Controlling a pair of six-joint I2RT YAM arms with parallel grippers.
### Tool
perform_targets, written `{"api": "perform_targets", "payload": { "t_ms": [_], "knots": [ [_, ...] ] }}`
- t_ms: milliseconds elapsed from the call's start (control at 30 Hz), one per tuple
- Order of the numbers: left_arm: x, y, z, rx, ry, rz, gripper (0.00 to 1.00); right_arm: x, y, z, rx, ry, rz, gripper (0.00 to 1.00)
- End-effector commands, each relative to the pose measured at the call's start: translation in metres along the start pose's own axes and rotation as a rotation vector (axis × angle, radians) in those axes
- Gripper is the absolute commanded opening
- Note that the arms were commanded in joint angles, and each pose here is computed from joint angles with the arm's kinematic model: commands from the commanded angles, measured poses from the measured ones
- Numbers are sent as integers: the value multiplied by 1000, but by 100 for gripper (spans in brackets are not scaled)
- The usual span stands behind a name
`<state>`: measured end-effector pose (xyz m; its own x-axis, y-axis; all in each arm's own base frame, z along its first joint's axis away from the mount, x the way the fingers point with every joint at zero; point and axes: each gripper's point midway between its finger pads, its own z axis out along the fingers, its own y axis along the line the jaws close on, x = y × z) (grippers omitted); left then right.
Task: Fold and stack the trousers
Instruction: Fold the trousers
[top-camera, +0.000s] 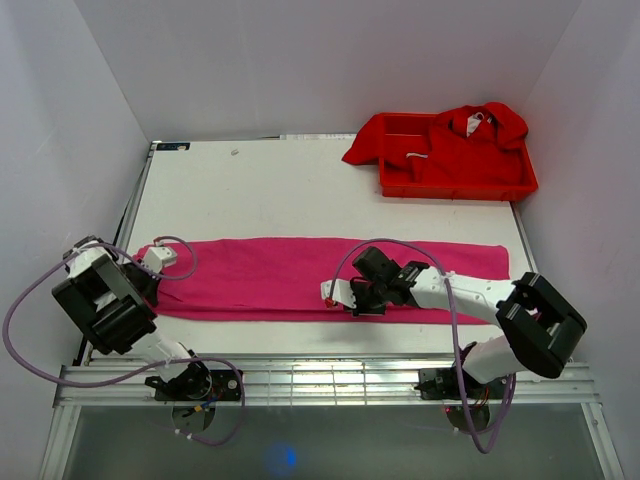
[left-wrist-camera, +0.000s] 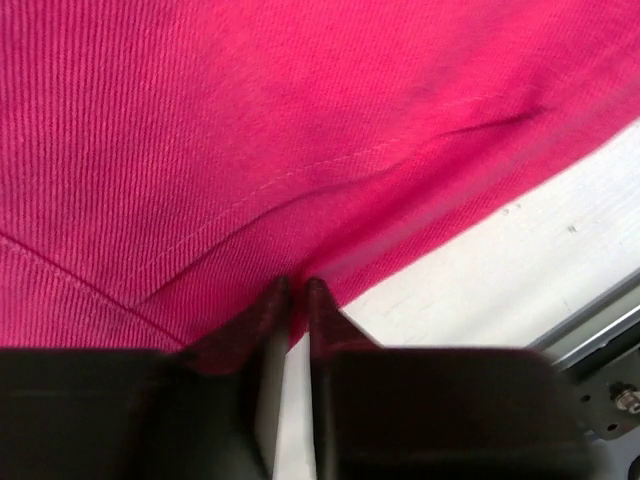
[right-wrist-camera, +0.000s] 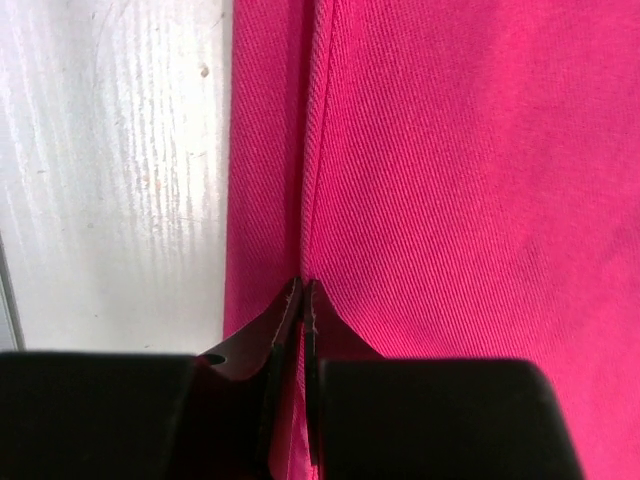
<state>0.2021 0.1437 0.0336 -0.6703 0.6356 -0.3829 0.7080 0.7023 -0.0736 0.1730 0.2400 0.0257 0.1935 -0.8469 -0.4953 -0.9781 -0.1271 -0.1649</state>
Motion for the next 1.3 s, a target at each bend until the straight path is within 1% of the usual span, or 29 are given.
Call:
{"api": "perform_targets", "payload": {
  "t_ms": [0,33,67,100,133,167,200,267,300,333,400,433,467,500,533,567,600,633,700,733,800,833,900,933,1067,1133,1267],
  "knots": [
    [9,22,-1,-78,29,-8,29,11,19,0,-105,51,46,8],
    [6,21,-3,-77,22,-9,38,10,20,0,-115,49,47,8],
    [3,21,-7,-81,13,-4,51,6,21,-1,-130,37,50,22],
    [-5,21,-14,-99,-13,27,55,2,20,-4,-134,29,53,30],
    [-10,16,-19,-94,-29,34,57,-4,18,-9,-122,12,52,41],
    [-16,15,-25,-104,-49,47,67,-8,16,-13,-111,-1,54,55],
    [-30,20,-39,-149,-93,72,73,-10,13,-17,-95,-11,56,57],
    [-45,17,-53,-160,-139,90,79,-20,2,-34,-38,-58,58,61],
    [-55,21,-65,-189,-163,105,83,-22,0,-41,-30,-75,63,61],
    [-68,16,-70,-183,-204,109,83,-17,-7,-55,-17,-78,103,61],
    [-80,12,-73,-177,-229,115,84,-13,-11,-70,-33,-120,146,61],
    [-89,8,-69,-158,-246,128,83,3,-26,-84,15,-126,205,60],
    [-92,3,-64,-137,-251,109,82,18,-22,-92,4,-104,238,56],
    [-94,-1,-58,-115,-250,103,81,32,-26,-101,23,-83,198,53],
    [-96,-8,-47,-83,-248,101,79,58,-34,-116,75,-51,241,51],
    [-95,-11,-38,-57,-241,64,78,80,-24,-123,57,8,266,47],
    [-93,-14,-31,-37,-236,50,77,97,-23,-131,68,42,265,46],
    [-94,-14,-24,-28,-230,53,76,127,-28,-146,111,84,261,46],
    [-87,-20,-8,5,-207,6,75,162,-23,-164,111,169,282,45],
    [-86,-17,-4,-5,-203,6,76,189,-21,-174,109,207,300,45],
    [-76,-20,7,8,-168,-23,75,212,-23,-191,98,260,316,45],
    [-75,-18,9,-1,-158,-19,75,230,-20,-194,77,266,372,45],
    [-68,-16,13,-8,-130,-34,75,248,-23,-202,54,292,375,46],
    [-65,-15,16,-4,-120,-40,75,260,-29,-206,48,293,403,46],
    [-50,-14,25,12,-54,-77,75,275,-35,-203,6,296,420,49],
    [-43,-14,30,19,-22,-94,75,279,-30,-196,-35,289,426,49],
    [-40,-12,32,20,-9,-105,74,288,-10,-186,-115,319,428,49]
  ]
}}
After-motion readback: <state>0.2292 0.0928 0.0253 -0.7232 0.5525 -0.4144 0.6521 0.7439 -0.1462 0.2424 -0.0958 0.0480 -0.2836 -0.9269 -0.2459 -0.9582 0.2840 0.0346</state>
